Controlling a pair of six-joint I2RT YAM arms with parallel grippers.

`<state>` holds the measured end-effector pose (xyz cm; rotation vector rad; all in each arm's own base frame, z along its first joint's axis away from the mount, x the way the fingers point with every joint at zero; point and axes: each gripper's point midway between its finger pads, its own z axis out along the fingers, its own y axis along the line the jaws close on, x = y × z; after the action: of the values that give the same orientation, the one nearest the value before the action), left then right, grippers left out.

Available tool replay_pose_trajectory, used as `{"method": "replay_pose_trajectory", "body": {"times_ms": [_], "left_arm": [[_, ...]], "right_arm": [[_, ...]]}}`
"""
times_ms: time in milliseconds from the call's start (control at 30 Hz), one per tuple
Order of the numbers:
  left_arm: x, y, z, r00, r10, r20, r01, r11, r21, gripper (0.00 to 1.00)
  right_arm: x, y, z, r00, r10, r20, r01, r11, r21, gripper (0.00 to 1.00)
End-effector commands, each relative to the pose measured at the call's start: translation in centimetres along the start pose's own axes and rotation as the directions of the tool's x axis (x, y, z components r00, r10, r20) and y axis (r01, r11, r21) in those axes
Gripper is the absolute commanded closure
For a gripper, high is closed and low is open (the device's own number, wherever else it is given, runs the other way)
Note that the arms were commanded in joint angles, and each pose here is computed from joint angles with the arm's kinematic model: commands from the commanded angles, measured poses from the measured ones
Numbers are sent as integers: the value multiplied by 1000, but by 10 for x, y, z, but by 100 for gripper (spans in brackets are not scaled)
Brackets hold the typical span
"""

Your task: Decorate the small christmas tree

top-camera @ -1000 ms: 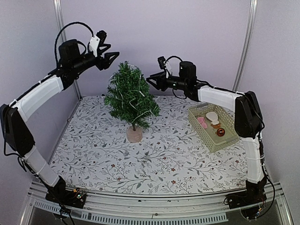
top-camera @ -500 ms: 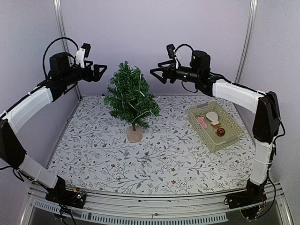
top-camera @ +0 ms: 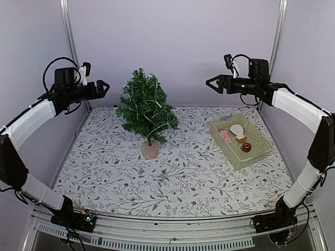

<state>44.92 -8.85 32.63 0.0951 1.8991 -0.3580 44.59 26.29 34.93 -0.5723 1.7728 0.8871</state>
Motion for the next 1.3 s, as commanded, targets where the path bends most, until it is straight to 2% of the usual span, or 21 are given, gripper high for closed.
{"method": "replay_pose_trajectory", "body": {"times_ms": [0, 200, 300, 500, 733, 867, 1267], "left_arm": [[15, -2, 0, 997, -54, -53, 56, 998, 33, 1], [26, -6, -2, 995, -81, -62, 85, 995, 61, 1], [29, -6, -3, 994, -90, -65, 93, 994, 61, 1], [33, -7, -4, 992, -105, -64, 110, 992, 67, 0], [33, -10, -7, 993, -105, -57, 110, 991, 80, 1], [33, -10, -9, 993, -109, -49, 112, 991, 78, 0], [34, -8, -15, 993, -117, -30, 119, 991, 67, 1]], "right_arm": [[44, -27, -42, 980, 154, -129, -134, 979, 154, 8], [107, -74, -95, 919, 308, -246, -191, 894, 404, 17], [143, -92, -119, 868, 394, -301, -190, 825, 532, 24], [209, -125, -156, 754, 568, -329, -225, 695, 683, 30], [258, -141, -161, 664, 640, -386, -226, 665, 712, 31], [272, -154, -162, 634, 682, -365, -271, 638, 721, 32], [300, -171, -140, 583, 727, -362, -330, 620, 712, 34]]}}
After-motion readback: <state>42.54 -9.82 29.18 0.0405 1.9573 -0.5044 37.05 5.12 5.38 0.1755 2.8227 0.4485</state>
